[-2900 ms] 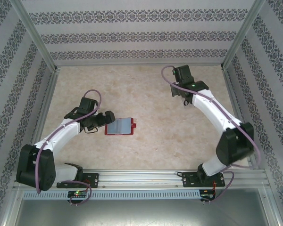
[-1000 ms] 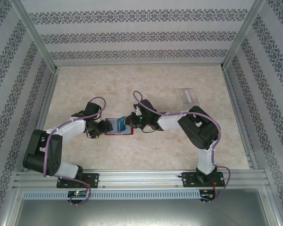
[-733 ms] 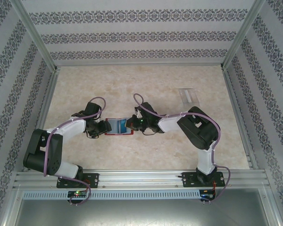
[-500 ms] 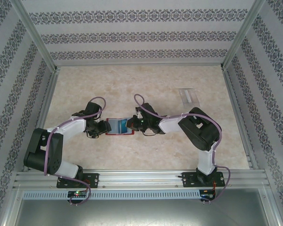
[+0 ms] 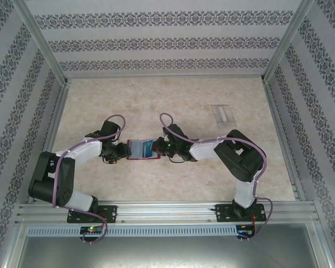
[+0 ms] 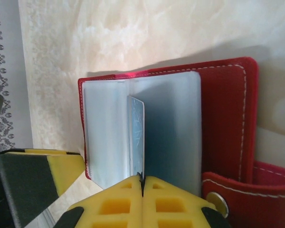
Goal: Put the credit cards into the card holder
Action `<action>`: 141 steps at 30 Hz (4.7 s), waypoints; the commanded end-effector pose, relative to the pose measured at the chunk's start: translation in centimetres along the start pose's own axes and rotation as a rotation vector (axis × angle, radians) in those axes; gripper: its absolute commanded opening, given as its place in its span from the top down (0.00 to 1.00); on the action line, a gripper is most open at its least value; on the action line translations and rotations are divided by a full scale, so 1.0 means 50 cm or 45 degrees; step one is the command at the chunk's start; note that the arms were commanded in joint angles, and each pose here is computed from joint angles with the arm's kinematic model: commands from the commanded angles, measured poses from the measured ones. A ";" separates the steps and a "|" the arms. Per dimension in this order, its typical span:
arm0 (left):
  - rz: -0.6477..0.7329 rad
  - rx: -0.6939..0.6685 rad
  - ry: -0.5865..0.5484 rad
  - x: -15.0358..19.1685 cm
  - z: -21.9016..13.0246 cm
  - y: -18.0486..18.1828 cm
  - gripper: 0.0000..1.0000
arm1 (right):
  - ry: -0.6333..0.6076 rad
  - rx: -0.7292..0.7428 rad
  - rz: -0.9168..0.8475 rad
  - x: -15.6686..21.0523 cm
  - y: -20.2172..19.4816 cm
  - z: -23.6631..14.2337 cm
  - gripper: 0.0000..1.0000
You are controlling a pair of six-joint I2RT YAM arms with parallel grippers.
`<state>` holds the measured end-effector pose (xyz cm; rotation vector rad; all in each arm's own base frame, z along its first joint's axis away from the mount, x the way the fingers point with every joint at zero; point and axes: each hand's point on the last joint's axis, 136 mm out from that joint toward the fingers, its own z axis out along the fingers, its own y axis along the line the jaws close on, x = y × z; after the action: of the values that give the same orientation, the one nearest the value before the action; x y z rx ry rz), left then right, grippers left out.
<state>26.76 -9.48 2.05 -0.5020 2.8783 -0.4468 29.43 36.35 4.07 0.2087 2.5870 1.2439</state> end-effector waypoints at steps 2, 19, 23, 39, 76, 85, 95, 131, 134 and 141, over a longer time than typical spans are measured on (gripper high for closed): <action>0.034 0.101 0.013 0.001 0.019 -0.037 0.44 | 0.018 0.033 0.003 0.020 -0.013 0.022 1.00; 0.058 0.067 -0.007 0.003 0.005 -0.028 0.48 | 0.042 -0.123 0.007 0.016 0.051 0.035 1.00; 0.074 0.070 -0.035 -0.001 -0.014 -0.031 0.49 | 0.063 -0.179 0.033 0.014 0.070 0.036 1.00; -0.011 0.071 -0.194 -0.016 -0.073 -0.013 0.37 | 0.060 -0.187 0.083 0.015 0.049 0.048 1.00; 0.021 0.035 -0.060 -0.008 0.007 -0.002 0.63 | 0.081 -0.253 0.117 0.017 0.067 0.088 1.00; 0.024 0.066 -0.036 -0.005 0.007 -0.013 0.62 | 0.070 -0.263 0.095 0.027 0.089 0.113 1.00; 0.031 0.081 -0.039 -0.003 -0.010 -0.020 0.56 | 0.084 -0.237 0.070 0.043 0.091 0.137 1.00; -0.088 0.188 -0.093 -0.066 -0.012 -0.008 0.52 | 0.276 -0.143 -0.176 0.051 0.097 0.182 0.88; -0.101 0.206 -0.111 -0.071 -0.023 -0.009 0.49 | 0.244 -0.111 -0.226 0.034 0.098 0.163 0.83; -0.140 0.188 -0.165 -0.079 -0.054 0.010 0.45 | 0.184 -0.075 -0.331 0.003 0.109 0.118 0.77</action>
<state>28.79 -7.55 3.59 -0.6470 2.7342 -0.6071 30.56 45.53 3.83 -0.1785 2.6055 1.3629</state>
